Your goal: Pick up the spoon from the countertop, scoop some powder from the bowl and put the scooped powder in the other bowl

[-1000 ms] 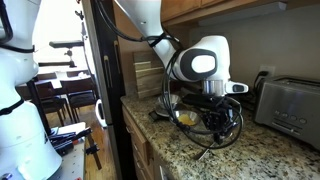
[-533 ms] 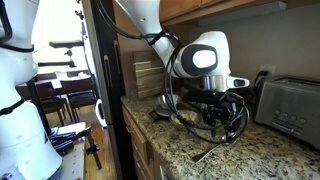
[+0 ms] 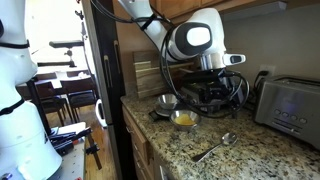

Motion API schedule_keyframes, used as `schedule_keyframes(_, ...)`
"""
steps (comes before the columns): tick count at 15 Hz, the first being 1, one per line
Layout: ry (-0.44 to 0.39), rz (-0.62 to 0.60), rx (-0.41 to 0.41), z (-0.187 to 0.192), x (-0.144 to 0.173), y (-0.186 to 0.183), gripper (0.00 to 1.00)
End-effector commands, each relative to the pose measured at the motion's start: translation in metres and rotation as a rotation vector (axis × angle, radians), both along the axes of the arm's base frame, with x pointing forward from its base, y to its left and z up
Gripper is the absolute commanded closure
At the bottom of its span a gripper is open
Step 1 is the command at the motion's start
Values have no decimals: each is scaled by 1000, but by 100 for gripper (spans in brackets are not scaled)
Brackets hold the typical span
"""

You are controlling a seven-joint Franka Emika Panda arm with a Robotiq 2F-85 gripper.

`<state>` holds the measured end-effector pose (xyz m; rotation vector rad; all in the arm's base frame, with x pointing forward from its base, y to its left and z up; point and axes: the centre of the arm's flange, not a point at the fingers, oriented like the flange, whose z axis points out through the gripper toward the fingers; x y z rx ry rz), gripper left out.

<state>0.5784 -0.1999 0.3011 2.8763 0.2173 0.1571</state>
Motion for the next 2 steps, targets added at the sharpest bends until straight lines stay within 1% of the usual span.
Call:
schedule_keyframes(1,-6,2,1,5,-2,2,0)
schedule_keyframes(2,-9,3,1,8,-4,3,0)
